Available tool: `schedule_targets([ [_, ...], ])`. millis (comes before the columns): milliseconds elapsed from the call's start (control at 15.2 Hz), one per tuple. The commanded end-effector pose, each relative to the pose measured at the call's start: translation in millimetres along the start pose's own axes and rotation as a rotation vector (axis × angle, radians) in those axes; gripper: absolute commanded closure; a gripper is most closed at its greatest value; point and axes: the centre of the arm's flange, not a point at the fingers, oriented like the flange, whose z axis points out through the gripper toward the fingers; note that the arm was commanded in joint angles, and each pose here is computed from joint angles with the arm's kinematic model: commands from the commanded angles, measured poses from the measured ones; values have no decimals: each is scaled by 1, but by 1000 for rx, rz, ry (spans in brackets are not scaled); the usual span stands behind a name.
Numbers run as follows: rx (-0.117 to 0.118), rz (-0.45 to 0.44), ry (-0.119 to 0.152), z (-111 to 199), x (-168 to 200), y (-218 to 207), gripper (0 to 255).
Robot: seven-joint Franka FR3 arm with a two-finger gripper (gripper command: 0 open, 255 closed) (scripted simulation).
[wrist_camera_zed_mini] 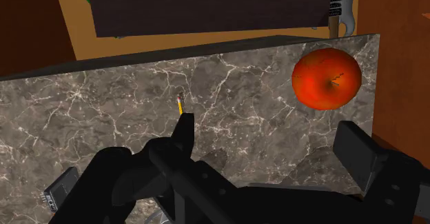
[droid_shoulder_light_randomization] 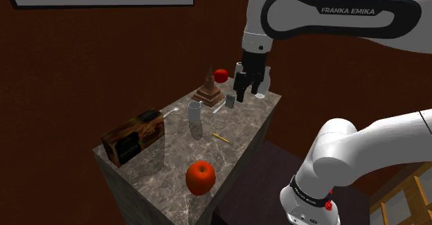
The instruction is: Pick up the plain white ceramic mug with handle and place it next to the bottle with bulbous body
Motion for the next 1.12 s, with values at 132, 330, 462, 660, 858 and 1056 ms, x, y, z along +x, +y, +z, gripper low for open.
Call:
schedule_targets([
  [132,-7,-22,-6,13,22,7,0],
  [330,-17,-55,-14,33,56,17,0],
  [462,-24,-77,-20,46,78,24,0],
  [660,-34,-111,-29,67,112,32,0],
  [858,-44,-144,-37,87,145,40,0],
  [1056,-55,-177,-46,108,179,47,0],
])
